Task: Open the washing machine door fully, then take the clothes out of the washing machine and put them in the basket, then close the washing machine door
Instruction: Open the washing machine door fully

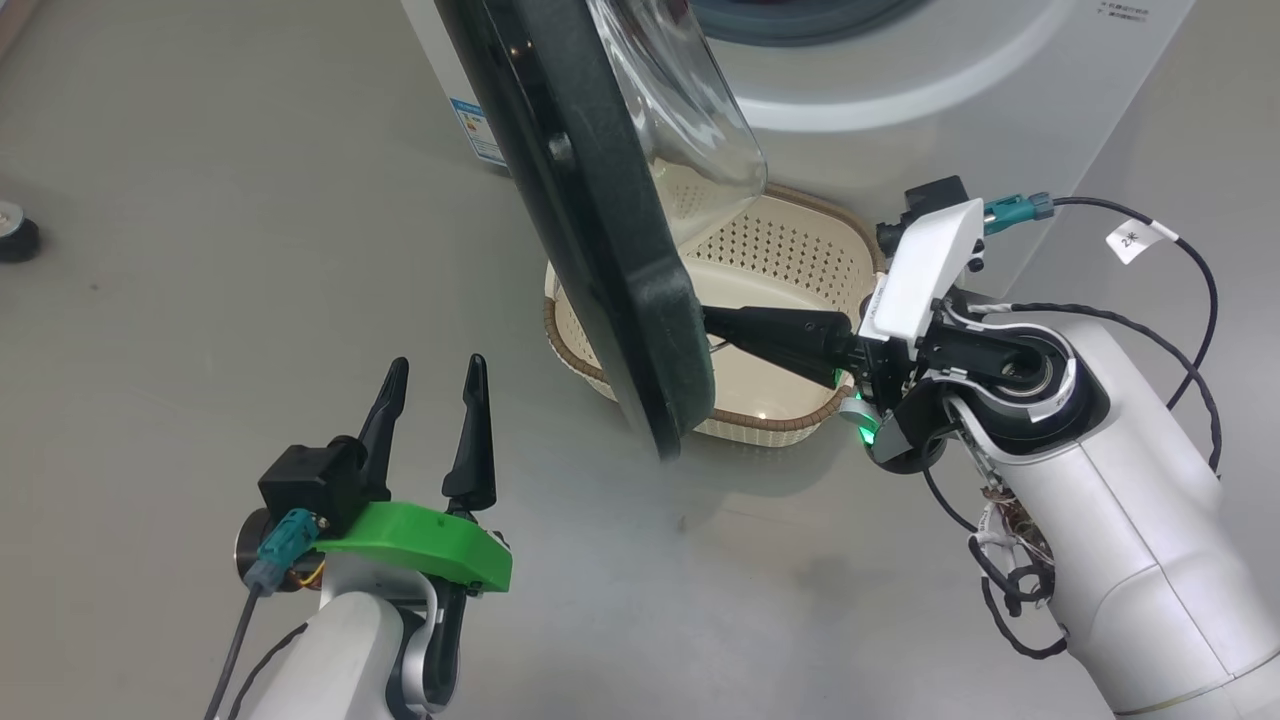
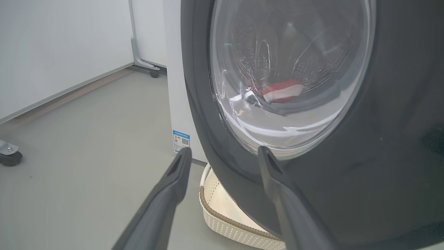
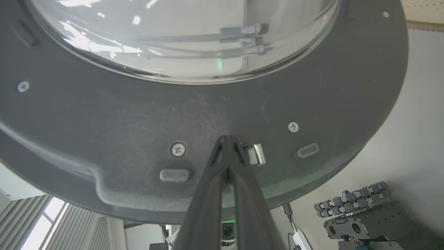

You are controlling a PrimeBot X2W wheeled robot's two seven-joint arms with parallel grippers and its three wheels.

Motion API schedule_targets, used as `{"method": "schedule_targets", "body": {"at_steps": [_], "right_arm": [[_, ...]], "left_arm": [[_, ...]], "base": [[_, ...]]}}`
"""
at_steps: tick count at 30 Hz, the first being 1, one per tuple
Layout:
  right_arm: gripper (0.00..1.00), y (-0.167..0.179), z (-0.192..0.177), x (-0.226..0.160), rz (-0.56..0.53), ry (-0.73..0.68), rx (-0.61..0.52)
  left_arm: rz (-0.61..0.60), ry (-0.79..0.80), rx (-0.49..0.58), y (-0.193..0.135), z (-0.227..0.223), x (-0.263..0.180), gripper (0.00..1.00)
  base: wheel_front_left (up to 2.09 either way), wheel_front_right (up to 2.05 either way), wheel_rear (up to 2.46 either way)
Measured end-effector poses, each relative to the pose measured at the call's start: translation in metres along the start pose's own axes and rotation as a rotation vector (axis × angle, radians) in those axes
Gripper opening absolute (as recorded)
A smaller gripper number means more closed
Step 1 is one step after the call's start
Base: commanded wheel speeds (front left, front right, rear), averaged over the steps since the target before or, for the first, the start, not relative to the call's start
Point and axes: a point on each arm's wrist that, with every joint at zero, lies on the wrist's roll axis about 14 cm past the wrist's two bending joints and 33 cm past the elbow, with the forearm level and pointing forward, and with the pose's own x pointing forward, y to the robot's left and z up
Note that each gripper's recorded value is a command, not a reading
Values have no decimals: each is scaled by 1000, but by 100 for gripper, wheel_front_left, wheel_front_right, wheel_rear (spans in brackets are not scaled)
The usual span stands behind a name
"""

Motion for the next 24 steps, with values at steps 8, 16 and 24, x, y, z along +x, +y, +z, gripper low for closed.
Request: {"method": "schedule_targets", "body": {"at_steps": [8, 16, 24], "right_arm": [[0, 6, -23, 15, 24, 66, 4], [0, 10, -31, 20, 31, 90, -6], [0, 11, -28, 14, 10, 41, -42]], "left_arm": [[13, -3, -1, 4, 1, -5, 100], [17, -11, 0, 5, 4, -7, 100], [36, -24, -5, 11, 8, -9, 100]], "base": [[0, 0, 0], [0, 0, 0], [0, 0, 0]]}}
